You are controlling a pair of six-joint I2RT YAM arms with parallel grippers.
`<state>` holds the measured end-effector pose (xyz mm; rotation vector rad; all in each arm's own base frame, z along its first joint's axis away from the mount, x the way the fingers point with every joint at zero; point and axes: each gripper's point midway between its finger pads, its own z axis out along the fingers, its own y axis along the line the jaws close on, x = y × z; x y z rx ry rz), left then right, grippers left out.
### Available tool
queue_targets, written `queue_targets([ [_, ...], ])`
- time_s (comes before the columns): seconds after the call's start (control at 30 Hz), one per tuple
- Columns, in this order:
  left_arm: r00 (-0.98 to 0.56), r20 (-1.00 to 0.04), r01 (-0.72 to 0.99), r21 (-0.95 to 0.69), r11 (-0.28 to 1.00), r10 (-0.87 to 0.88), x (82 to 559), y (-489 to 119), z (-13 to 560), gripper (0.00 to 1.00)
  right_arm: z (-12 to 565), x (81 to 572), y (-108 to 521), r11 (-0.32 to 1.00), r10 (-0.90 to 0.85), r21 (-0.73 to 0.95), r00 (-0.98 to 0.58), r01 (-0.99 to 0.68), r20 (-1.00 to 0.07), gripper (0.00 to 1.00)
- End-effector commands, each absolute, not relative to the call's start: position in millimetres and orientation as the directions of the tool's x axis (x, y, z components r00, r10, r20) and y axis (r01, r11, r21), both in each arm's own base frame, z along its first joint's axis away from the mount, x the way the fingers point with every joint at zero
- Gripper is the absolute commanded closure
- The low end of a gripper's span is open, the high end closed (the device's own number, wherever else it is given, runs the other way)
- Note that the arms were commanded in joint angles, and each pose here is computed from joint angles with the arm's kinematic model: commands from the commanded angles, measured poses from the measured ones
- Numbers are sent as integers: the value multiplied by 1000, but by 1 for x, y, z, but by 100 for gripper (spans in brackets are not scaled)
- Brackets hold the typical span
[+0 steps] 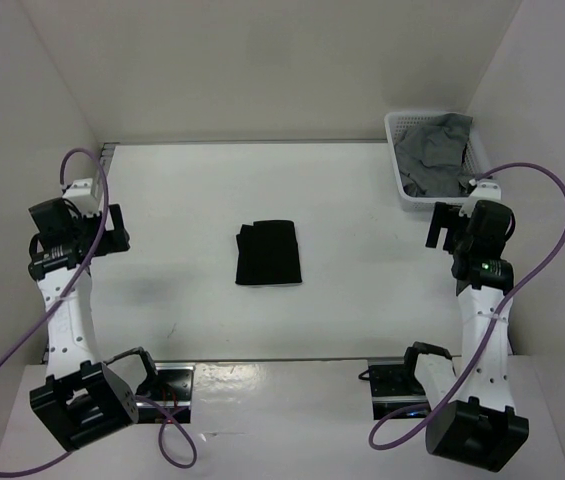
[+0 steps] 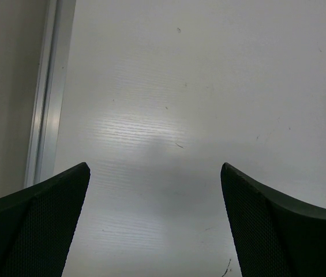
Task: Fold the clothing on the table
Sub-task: Fold the skirt
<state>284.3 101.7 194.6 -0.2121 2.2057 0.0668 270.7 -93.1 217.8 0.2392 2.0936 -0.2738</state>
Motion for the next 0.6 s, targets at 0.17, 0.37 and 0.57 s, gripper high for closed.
queue_targets([
  [0.17, -539, -839, -173, 24, 985, -74, 286, 108, 207, 0, 233, 277, -101, 945, 30, -118, -439, 306, -898, 1],
  [0.37, -540, -838, -182, 30, 983, -74, 288, 111, 206, 0, 234, 275, -99, 948, 15, -125, -434, 292, -901, 1],
  [0.57, -547, -833, -181, 28, 983, -78, 287, 110, 202, 0, 233, 274, -99, 948, 5, -133, -430, 289, -903, 1],
])
